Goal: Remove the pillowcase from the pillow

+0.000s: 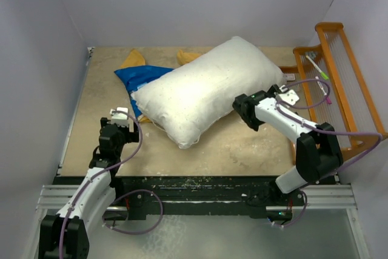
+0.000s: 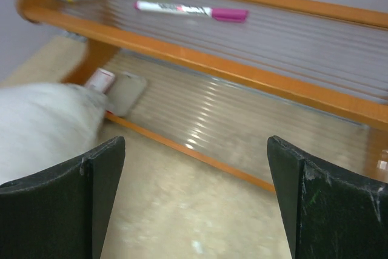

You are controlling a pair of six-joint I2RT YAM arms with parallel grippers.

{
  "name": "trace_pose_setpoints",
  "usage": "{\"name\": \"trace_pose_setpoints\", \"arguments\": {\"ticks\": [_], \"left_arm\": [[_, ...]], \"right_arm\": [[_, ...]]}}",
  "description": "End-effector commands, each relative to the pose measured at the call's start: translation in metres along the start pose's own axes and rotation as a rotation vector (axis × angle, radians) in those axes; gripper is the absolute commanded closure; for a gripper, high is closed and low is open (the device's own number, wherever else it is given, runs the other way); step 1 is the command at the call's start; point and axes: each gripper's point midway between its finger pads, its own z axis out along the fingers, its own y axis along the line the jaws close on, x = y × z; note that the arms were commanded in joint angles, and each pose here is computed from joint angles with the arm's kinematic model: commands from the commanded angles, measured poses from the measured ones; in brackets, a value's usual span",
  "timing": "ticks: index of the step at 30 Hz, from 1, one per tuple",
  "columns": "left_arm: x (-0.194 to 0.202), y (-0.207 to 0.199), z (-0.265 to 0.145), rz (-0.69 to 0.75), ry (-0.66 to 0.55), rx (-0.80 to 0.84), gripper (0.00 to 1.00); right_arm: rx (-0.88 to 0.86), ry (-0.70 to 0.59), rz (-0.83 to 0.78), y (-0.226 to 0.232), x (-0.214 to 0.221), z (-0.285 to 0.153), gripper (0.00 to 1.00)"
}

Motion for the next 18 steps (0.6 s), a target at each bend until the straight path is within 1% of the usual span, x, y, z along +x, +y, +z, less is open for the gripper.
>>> {"name": "trace_pose_setpoints", "arguments": {"ticks": [1, 4, 6, 8, 9, 11, 16, 18], "left_arm": [[-0.033, 0.002, -0.001, -0.011, -0.139, -0.012, 0.01], [-0.032, 0.003, -0.002, -0.014, -0.142, -0.014, 0.01], [-0.032, 0.002, -0.003, -0.016, -0.147, -0.009, 0.01], [-0.032, 0.001, -0.004, -0.017, -0.151, -0.006, 0.01], [-0.032, 0.001, -0.004, -0.016, -0.154, -0.006, 0.01], [-0.033, 0.001, -0.004, -0.016, -0.153, -0.005, 0.01], [-0.033, 0.001, -0.004, -0.017, -0.156, -0.005, 0.01], [-0.033, 0.001, -0.004, -0.015, -0.155, -0.005, 0.01]], "right_arm": [[-0.130, -0.167, -0.072, -0.023, -0.016, -0.005, 0.00], [-0.195, -0.139, -0.140, -0.057, 0.003, -0.017, 0.00], [-0.200, -0.095, -0.113, -0.080, 0.008, -0.019, 0.00], [-0.190, -0.061, -0.051, -0.090, -0.004, -0.019, 0.00], [-0.201, -0.073, -0.054, -0.090, -0.010, -0.020, 0.00], [-0.201, -0.057, -0.057, -0.090, -0.007, -0.021, 0.00], [-0.260, -0.027, -0.182, -0.076, 0.033, -0.036, 0.00], [-0.277, -0.049, -0.228, -0.075, 0.046, -0.036, 0.00]]}}
